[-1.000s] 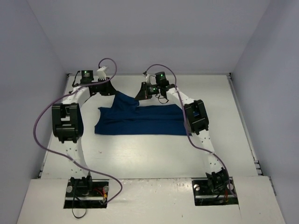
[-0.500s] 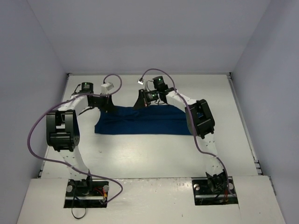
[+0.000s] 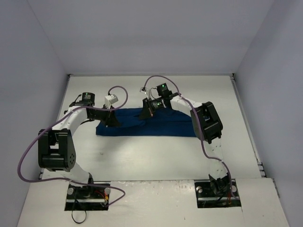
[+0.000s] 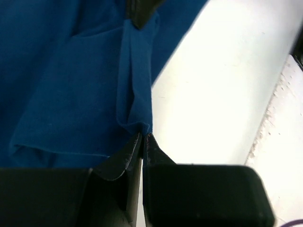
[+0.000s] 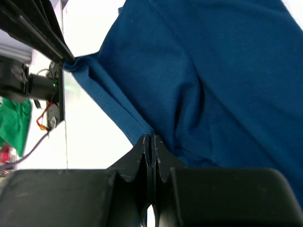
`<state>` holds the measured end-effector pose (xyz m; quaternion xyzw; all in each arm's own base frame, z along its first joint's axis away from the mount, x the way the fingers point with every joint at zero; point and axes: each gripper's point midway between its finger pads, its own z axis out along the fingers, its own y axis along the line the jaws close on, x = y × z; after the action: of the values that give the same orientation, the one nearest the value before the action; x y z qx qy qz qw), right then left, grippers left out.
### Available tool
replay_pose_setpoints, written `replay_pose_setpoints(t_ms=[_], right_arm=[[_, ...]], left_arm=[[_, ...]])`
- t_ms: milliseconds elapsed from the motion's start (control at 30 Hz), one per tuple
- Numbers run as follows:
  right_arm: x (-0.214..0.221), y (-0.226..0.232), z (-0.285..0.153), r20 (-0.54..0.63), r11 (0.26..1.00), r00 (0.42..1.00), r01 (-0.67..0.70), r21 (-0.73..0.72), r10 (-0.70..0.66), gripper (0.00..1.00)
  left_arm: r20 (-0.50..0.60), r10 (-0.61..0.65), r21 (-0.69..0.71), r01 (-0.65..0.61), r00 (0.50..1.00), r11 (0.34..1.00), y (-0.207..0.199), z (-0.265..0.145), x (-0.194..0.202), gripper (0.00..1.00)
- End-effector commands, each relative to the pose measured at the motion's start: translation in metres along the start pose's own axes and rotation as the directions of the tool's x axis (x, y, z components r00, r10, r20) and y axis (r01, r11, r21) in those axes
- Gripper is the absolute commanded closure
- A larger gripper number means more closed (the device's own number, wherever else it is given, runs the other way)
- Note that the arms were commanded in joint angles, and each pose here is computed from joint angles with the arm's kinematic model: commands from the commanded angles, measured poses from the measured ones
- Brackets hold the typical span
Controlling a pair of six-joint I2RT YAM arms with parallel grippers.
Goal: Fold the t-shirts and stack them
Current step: Fold the other side of the tshirt into a rectangle
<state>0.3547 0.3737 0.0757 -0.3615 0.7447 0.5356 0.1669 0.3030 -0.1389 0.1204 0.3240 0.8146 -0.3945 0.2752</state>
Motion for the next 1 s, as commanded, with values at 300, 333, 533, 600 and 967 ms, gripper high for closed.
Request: replay_pose_setpoints(t_ms=[300,333,533,600,967], right_arm=[[0.020,0.046,-0.022,-0.124,0.940,0.936,0.337,0.056,-0.329,1.00],[0.023,0.046,-0.024,-0.132,0.936,0.933,0.345,0.062,-0.335,1.00],[0.036,0.044,-0.030,-0.166,0.924,0.920,0.373,0.091,-0.355,1.00],[0.037,0.043,-0.031,-0.169,0.924,0.920,0.372,0.092,-0.354,1.00],[0.031,0.041,-0.029,-0.150,0.935,0.931,0.346,0.079,-0.332,1.00]], left_arm=[[-0.046,-0.026,0.080,0.029,0.999,0.996,-0.031,0.005,0.025,1.00],[-0.042,-0.032,0.090,0.036,0.999,0.995,-0.033,0.005,0.024,1.00],[-0.077,-0.013,0.160,0.025,0.997,0.987,-0.058,0.013,0.031,1.00],[-0.078,-0.002,0.169,0.015,0.997,0.986,-0.064,0.014,0.029,1.00],[-0.161,0.025,0.116,-0.006,0.987,0.993,-0.059,0.028,0.040,1.00]])
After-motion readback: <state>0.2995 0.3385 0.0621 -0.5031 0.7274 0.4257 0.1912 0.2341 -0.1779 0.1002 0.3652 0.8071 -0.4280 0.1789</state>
